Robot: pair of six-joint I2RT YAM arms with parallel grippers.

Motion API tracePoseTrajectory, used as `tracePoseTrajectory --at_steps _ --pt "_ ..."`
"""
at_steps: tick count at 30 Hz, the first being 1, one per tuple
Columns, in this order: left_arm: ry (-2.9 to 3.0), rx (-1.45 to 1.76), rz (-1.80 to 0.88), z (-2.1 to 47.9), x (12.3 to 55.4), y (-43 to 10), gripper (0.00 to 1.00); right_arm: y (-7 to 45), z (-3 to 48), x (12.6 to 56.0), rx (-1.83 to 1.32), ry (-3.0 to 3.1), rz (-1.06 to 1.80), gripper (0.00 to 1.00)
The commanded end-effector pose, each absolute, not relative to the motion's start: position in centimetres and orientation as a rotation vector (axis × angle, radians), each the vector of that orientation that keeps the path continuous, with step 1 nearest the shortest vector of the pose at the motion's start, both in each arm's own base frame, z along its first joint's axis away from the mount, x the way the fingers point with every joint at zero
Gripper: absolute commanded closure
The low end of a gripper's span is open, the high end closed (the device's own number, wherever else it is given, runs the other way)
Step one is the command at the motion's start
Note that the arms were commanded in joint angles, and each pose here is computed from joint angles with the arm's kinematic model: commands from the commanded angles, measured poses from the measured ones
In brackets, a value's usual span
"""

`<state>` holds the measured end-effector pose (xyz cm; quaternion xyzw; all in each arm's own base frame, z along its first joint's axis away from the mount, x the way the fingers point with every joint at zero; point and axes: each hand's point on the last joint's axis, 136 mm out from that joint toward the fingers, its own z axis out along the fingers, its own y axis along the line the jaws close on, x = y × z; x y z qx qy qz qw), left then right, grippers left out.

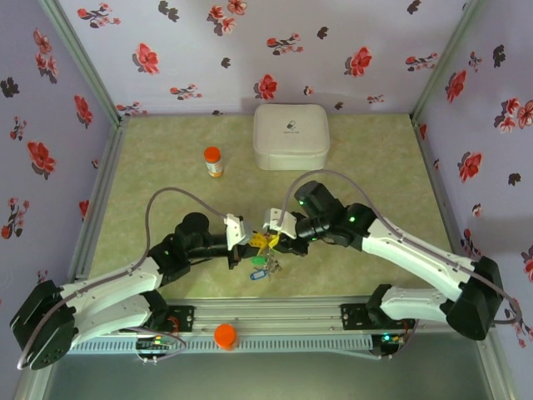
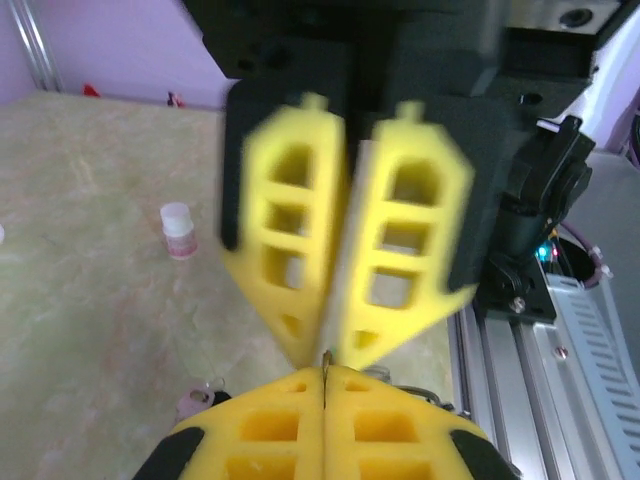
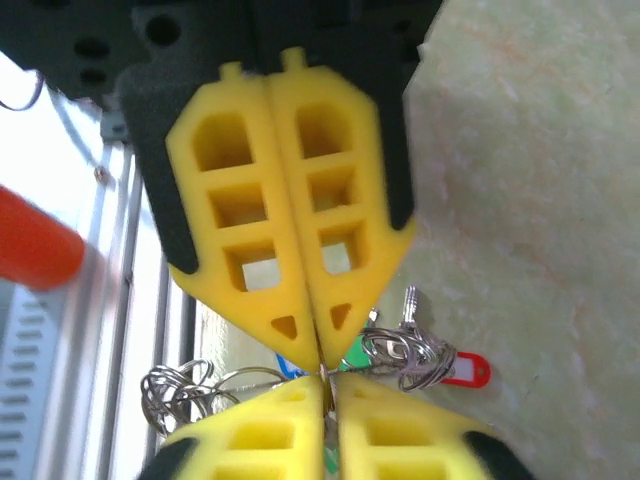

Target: Put the keys on the keyring

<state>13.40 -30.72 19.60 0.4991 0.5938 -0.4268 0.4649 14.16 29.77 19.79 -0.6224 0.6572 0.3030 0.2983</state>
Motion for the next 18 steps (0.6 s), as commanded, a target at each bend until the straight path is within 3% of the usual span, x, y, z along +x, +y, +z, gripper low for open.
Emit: tracePoseTrajectory --at_steps 1,9,18 --pt "1.341 1.136 -1.099 21.5 13.2 -30.7 1.0 30.5 22.3 14.3 -1.528 1.654 0.944 0.7" --pt "1.271 1.075 -1.15 21.9 12.9 -30.6 1.0 30.2 20.7 14.3 -1.496 1.69 0.993 0.69" --pt "1.23 1.054 -1.162 22.1 12.9 -30.6 1.0 30.3 20.7 14.4 -1.468 1.687 1.043 0.8"
